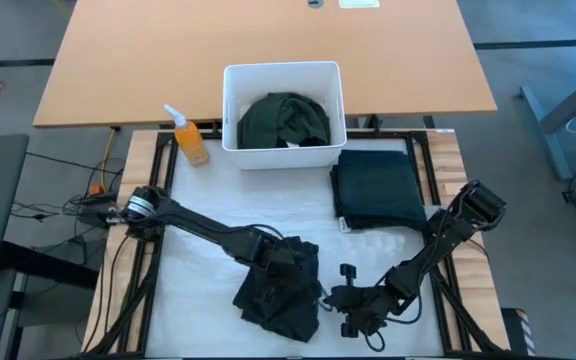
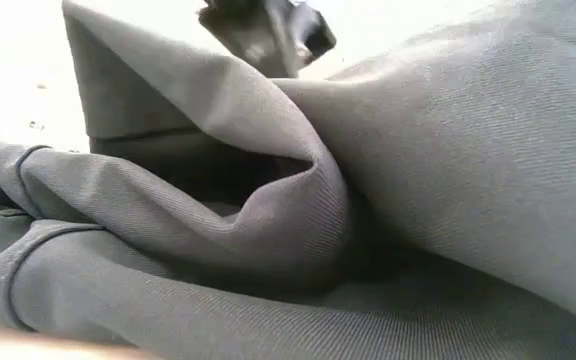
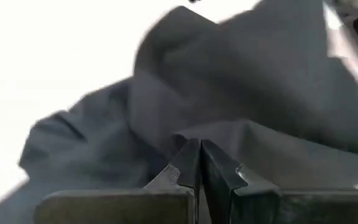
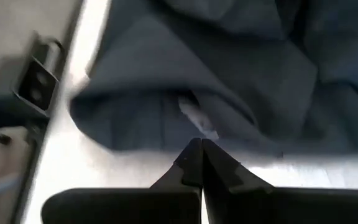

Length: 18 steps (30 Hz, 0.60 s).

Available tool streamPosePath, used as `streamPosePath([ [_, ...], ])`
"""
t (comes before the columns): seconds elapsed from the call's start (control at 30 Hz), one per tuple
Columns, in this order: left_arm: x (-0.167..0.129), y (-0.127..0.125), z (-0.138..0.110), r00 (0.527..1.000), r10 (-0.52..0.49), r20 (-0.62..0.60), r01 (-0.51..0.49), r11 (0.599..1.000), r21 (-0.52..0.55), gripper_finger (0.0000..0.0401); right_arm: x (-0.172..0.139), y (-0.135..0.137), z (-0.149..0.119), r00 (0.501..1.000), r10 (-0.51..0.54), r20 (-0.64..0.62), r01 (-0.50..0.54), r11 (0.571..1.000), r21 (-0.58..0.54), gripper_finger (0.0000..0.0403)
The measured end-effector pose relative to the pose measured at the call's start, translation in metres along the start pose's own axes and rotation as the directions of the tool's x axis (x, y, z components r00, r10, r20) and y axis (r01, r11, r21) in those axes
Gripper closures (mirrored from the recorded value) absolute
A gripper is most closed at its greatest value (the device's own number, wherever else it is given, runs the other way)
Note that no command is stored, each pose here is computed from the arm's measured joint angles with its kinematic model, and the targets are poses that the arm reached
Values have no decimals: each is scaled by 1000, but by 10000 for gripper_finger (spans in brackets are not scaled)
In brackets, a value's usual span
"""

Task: Fold laundry
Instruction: Fold the black shorts from the white laundry organizer

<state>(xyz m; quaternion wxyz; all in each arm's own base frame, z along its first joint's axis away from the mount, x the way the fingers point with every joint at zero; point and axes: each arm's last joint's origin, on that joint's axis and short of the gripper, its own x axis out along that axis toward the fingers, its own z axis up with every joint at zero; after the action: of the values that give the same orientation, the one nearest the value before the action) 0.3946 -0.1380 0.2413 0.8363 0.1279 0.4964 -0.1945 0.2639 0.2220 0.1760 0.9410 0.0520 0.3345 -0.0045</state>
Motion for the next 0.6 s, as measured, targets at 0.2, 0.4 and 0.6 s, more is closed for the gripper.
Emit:
streamPosePath([
  [0.2, -15, -48, -14, 985, -47, -165, 40, 998, -48, 401, 17, -5, 3, 1000, 8, 15, -8, 1000, -7, 383],
  [0.4, -25, -97, -29, 953, 48, -298, -71, 995, -68, 401, 33, -15, 0, 1000, 5, -29, -5, 1000, 3, 383],
  [0.6, -39, -130, -38, 945, 117, -307, -176, 969, -173, 401, 40, -22, 22, 994, 45, 100, -45, 999, -4, 383],
])
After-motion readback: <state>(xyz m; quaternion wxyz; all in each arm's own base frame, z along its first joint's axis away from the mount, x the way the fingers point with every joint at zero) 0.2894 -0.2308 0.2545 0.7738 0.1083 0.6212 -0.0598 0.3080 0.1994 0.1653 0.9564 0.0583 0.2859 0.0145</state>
